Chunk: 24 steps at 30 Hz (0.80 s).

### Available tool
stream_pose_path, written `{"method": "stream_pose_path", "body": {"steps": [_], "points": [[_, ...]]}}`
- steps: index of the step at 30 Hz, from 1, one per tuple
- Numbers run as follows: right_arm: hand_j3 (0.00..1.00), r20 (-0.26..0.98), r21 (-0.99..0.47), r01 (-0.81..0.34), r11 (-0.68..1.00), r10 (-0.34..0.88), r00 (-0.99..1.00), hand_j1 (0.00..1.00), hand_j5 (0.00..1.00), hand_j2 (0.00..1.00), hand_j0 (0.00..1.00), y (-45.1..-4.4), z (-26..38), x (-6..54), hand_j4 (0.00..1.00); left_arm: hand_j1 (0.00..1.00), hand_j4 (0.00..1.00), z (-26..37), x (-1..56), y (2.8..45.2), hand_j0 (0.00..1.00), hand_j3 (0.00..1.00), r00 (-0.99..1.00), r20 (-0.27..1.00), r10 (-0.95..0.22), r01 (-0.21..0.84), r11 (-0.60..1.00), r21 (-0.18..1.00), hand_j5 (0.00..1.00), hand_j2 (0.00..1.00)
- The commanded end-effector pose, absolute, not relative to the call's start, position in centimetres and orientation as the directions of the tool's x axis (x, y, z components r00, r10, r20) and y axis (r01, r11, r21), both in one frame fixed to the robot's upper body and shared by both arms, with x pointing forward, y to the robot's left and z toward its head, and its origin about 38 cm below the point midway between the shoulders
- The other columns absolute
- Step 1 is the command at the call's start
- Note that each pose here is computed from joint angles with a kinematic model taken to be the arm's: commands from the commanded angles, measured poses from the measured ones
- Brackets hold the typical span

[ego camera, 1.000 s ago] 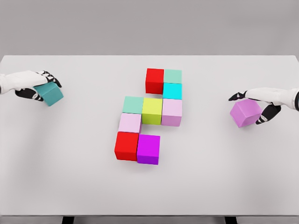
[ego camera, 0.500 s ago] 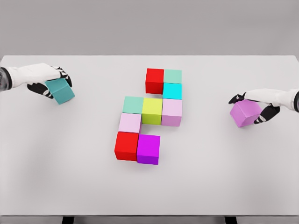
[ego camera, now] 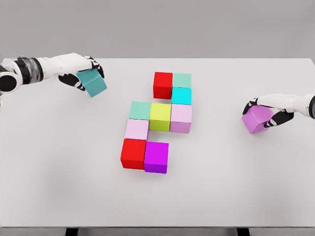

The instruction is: Assemble the squares on the desktop into the number 2

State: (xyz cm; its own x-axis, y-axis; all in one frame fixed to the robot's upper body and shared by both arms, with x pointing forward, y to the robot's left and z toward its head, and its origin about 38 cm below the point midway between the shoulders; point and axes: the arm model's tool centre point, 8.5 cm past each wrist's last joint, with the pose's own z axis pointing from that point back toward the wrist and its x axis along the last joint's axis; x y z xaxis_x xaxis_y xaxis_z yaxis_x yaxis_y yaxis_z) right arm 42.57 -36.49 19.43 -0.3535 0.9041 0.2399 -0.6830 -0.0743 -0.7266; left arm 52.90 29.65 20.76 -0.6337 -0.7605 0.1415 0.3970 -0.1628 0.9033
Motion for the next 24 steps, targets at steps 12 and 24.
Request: {"method": "stream_pose_path", "body": {"steps": [12,24], "points": [[0.65,0.236,-0.763,-0.63,-0.144,0.845,-0.48,0.65,0.65,0.65,0.65,-35.8,21.0,42.3,0.65,0.55,0.55,19.1,55.6,23.9,0.55,0.55,-0.586,0.237,-0.775,0.454,-0.072,0.888,0.55,0.55],[0.65,0.227,-0.796,-0.553,-0.247,0.725,-0.65,0.65,0.65,0.65,0.65,-34.3,22.2,41.0,0.65,0.53,0.53,19.5,56.9,22.7,0.53,0.53,-0.499,0.26,-0.826,0.43,0.025,0.903,0.53,0.53]]}}
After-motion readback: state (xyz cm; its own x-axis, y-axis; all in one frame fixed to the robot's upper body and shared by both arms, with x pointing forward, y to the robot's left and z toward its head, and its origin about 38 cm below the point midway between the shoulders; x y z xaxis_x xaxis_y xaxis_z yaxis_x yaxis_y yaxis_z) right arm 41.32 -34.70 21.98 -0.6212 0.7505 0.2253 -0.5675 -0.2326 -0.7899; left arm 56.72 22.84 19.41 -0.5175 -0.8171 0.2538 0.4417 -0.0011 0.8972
